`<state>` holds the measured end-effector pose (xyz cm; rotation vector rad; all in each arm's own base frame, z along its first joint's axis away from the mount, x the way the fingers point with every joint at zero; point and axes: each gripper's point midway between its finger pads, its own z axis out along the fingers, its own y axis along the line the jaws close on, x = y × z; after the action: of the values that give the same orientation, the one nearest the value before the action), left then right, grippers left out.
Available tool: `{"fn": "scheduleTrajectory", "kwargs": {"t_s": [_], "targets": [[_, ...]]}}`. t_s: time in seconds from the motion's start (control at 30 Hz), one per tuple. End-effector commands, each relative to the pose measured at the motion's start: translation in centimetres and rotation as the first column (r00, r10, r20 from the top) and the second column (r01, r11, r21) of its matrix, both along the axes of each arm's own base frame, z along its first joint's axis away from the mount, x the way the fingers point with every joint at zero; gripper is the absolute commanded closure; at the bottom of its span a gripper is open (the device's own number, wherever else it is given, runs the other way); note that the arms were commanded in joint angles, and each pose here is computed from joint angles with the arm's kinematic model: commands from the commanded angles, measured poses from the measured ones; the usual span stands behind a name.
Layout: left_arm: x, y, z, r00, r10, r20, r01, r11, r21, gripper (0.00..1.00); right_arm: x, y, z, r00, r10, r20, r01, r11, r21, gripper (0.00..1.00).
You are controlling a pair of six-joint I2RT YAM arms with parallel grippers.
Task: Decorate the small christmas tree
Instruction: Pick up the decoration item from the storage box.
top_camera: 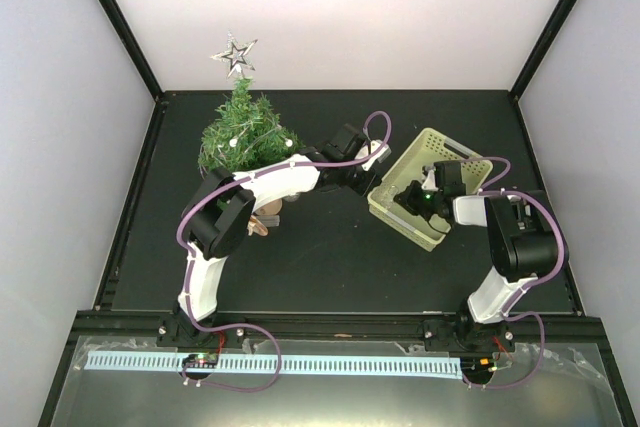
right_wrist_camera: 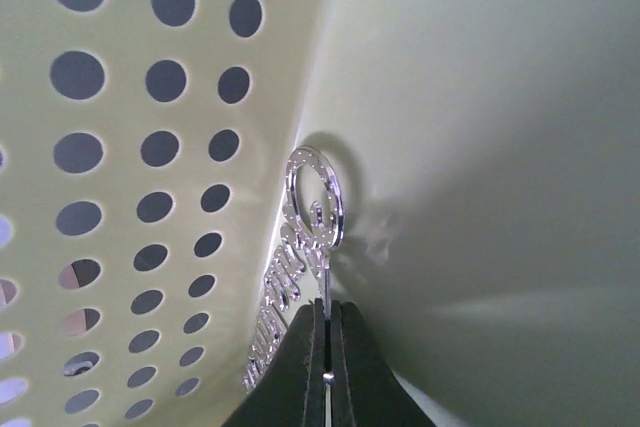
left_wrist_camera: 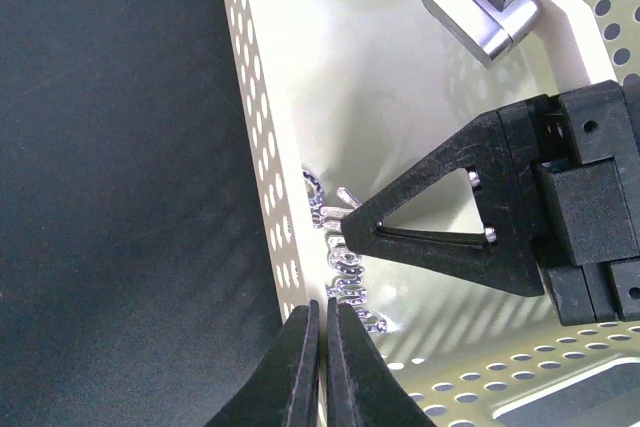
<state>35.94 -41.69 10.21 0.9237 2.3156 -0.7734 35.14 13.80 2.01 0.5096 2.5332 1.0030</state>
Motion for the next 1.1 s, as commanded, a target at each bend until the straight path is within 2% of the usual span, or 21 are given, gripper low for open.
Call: {"fn": "scheduleTrajectory", "kwargs": {"t_s": [0.0, 0.27, 0.43, 0.6, 0.67, 0.8, 0.97, 1.07], "targets": [[-2.0, 0.7, -1.3, 0.998, -0.021, -0.054, 0.024, 0.998, 0.054, 0.97, 0.4, -0.2, 0.1, 0.999, 0.007, 0.040, -0.006, 1.000, -0.017, 0.99], [-2.1, 0.7, -0.7, 0.998, -0.022, -0.051, 0.025, 0.999, 0.045, 0.95, 1.1, 0.0, 1.6, 0.995, 0.022, 0.096, -0.022, 1.000, -0.006, 0.99], [-2.1, 0.5, 2.1, 0.999, -0.032, -0.023, 0.032, 0.999, 0.014, 0.87, 1.2, -1.3, 3.7, 0.988, 0.006, 0.153, 0.009, 0.995, -0.095, 0.99], [-2.4, 0.3, 6.8, 0.999, -0.044, 0.021, 0.045, 0.998, -0.051, 0.79, 0.9, -3.1, 5.9, 0.976, 0.002, 0.218, 0.044, 0.977, -0.207, 0.99], [-2.6, 0.1, 8.6, 0.998, -0.052, 0.035, 0.055, 0.995, -0.082, 0.73, 1.0, -3.8, 7.2, 0.969, 0.003, 0.246, 0.062, 0.965, -0.255, 0.99], [-3.7, -0.1, 12.5, 0.995, -0.087, 0.057, 0.095, 0.983, -0.157, 0.68, 0.7, -4.4, 10.6, 0.946, 0.076, 0.315, 0.036, 0.942, -0.335, 0.99], [-6.2, 0.9, 17.7, 0.982, -0.146, 0.116, 0.170, 0.958, -0.232, 0.61, -1.0, -3.5, 15.4, 0.894, 0.212, 0.394, -0.054, 0.926, -0.374, 0.99], [-8.3, 2.1, 20.5, 0.966, -0.198, 0.165, 0.236, 0.937, -0.257, 0.55, -2.4, -2.2, 18.9, 0.831, 0.308, 0.464, -0.130, 0.917, -0.377, 0.99]]}}
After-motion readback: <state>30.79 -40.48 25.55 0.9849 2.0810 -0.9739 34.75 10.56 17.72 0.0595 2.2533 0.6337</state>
